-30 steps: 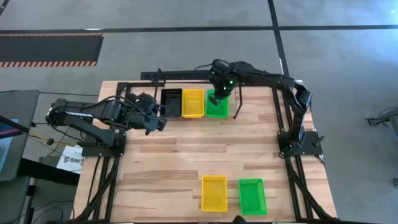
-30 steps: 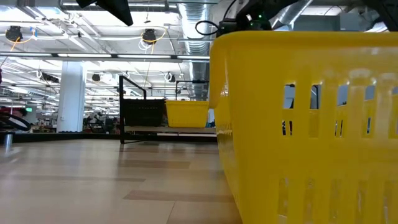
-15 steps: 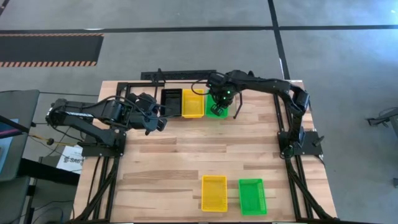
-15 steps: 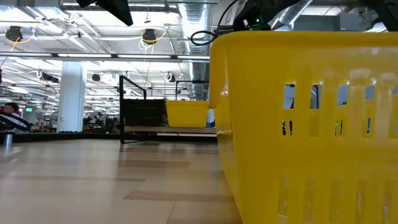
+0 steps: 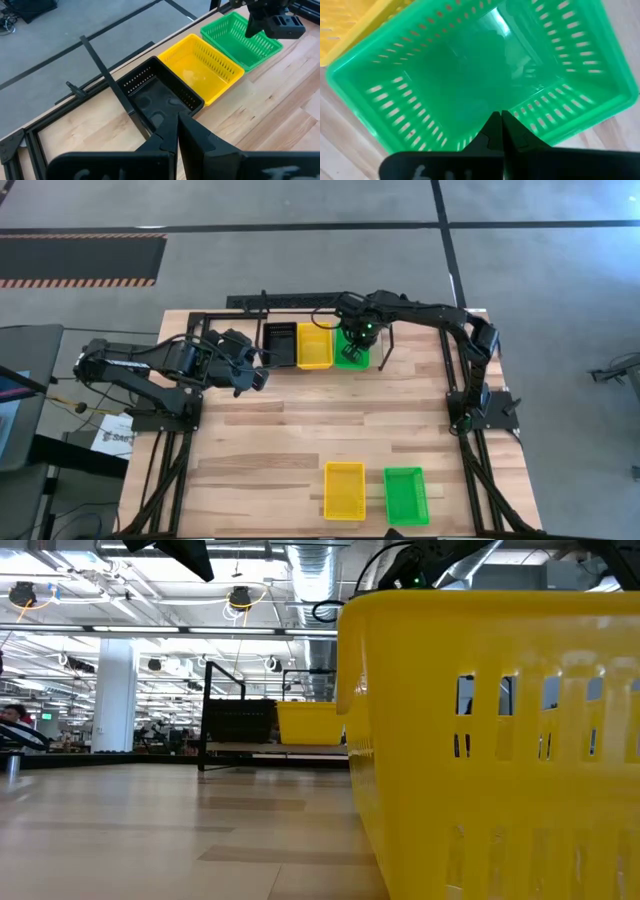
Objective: Stack baskets on shelf by color
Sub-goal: Stack the green bin on top of the stacked green bins on the shelf
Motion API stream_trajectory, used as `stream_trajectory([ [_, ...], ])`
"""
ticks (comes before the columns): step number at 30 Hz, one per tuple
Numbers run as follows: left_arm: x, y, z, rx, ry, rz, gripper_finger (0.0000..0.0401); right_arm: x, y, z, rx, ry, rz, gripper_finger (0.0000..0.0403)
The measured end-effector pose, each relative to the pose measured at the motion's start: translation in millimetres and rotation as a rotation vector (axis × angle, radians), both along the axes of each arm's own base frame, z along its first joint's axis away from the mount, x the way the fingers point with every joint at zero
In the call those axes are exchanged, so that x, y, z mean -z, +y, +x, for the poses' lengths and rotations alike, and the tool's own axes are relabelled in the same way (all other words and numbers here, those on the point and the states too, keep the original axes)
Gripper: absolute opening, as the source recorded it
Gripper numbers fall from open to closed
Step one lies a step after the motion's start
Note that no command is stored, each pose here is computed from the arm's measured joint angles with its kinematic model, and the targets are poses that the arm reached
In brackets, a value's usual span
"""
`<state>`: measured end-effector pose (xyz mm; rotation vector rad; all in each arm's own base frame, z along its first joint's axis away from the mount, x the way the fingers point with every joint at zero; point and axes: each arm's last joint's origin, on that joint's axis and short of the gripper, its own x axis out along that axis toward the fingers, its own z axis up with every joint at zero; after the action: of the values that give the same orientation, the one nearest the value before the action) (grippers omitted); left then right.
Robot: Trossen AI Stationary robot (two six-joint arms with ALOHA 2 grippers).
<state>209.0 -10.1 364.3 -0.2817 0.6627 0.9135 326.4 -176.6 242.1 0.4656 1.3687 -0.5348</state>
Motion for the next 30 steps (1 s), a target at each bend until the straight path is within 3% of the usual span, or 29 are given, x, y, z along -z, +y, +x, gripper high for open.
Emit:
stream_trajectory([
  [8, 0.0, 0.0, 0.0, 0.000, 0.000, 0.000, 0.0000, -18.0, 9.0, 11.4, -0.021, -0.053, -0.040, 0.0001],
  [17, 0.8, 0.1, -1.4, 0.012, 0.029, 0.008, 0.0000, -69.3, 47.1, 34.9, -0.089, -0.176, -0.074, 0.0001],
  [24, 4.7, -0.3, -7.2, 0.033, 0.107, -0.040, 0.0000, -119.2, 112.0, 19.6, -0.052, -0.047, 0.011, 0.0001],
  [30, 5.0, -0.5, -7.6, 0.076, 0.147, -0.027, 0.0000, -151.2, 187.9, 1.3, -0.004, -0.165, 0.055, 0.0001],
])
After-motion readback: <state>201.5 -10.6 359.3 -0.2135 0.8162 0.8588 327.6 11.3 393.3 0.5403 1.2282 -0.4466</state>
